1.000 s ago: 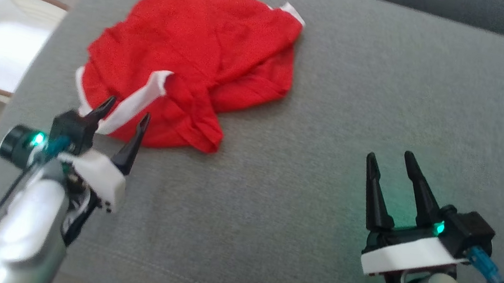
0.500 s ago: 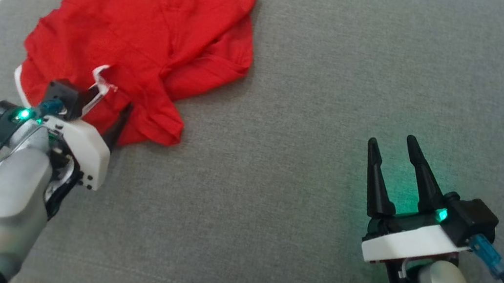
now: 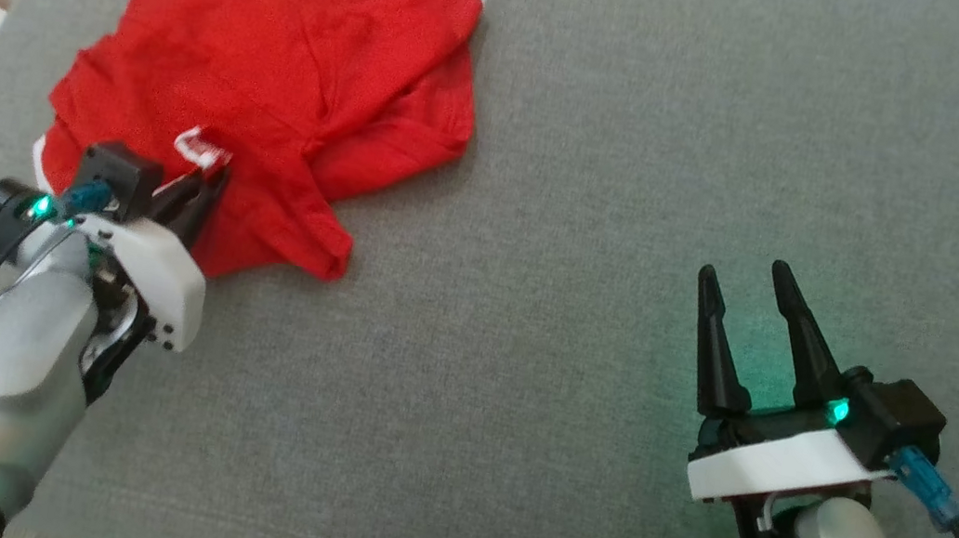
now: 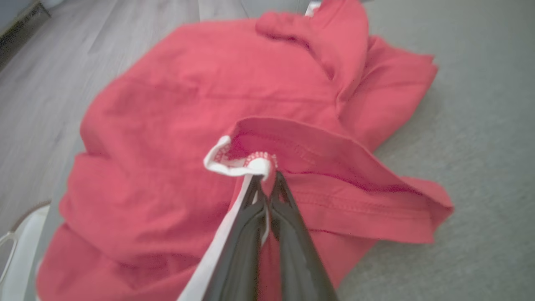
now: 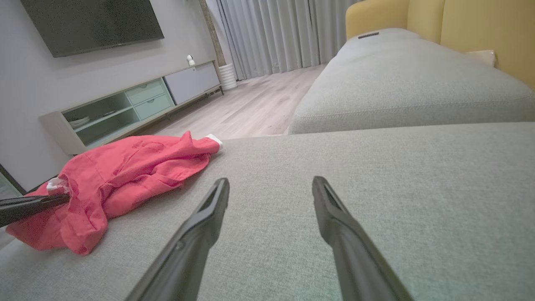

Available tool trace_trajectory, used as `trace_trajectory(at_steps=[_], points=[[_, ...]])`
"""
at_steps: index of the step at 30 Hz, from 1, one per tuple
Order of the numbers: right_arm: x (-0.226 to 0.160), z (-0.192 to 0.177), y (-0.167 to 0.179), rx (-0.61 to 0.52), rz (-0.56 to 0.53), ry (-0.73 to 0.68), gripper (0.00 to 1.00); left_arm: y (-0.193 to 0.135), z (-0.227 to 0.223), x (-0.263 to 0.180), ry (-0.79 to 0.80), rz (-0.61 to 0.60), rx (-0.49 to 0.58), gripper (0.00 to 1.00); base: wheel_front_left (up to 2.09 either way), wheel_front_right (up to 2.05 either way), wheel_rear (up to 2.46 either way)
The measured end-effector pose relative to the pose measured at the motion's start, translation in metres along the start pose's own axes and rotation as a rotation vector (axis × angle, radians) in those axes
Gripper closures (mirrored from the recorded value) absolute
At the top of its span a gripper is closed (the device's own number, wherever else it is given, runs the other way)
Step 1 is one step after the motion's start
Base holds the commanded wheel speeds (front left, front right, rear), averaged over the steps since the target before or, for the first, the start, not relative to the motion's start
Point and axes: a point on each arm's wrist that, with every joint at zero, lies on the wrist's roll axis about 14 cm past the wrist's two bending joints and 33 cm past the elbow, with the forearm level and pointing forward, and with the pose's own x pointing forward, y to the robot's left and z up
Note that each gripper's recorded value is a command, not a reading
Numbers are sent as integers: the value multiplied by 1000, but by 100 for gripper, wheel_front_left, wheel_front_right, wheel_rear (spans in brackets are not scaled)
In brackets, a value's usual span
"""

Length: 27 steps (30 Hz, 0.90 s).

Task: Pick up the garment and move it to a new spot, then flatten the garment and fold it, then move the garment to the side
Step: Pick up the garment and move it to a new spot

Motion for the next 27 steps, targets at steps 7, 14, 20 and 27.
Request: trace_trajectory(at_steps=[7,14,20,27], points=[[-7,20,6,-16,5,-48,0,4,82,-13,-265,38,2,100,0,0,0],[-25,30,5,-11,-20,-69,0,-13,162,-52,-563,45,7,100,0,0,0],[-34,34,-3,-15,-51,-82,0,-37,197,-66,-696,-4,17,100,0,0,0],[-43,38,-17,-8,-97,-94,0,-66,217,-59,-751,-87,7,100,0,0,0]])
